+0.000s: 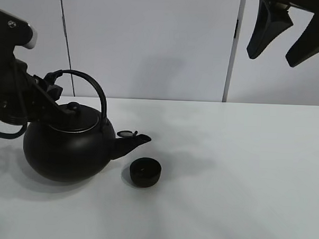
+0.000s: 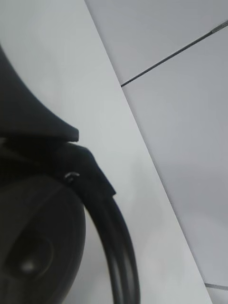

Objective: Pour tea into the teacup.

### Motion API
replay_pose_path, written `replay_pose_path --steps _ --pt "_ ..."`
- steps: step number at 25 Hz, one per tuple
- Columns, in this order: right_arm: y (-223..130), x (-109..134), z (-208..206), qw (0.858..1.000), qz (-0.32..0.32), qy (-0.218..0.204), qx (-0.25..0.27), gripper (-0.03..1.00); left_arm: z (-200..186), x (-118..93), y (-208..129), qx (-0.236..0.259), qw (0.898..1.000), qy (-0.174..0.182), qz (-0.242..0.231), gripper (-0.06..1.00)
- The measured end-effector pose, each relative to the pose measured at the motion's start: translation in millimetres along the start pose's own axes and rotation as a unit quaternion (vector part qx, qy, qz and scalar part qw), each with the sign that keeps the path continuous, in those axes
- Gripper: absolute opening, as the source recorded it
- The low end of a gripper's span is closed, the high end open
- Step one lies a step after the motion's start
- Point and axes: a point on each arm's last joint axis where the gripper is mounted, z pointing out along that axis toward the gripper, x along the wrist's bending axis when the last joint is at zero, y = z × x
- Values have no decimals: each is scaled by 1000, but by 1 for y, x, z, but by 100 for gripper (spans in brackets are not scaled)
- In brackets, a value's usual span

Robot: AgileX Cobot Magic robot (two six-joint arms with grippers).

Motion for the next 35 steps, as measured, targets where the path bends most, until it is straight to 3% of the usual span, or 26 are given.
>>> replay_pose_path --steps 21,35 --pt "0 0 0 1000 0 0 -1 43 3 1 6 -13 997 8 81 10" --pt "0 0 0 1000 0 0 -1 43 3 1 6 -13 996 8 84 10"
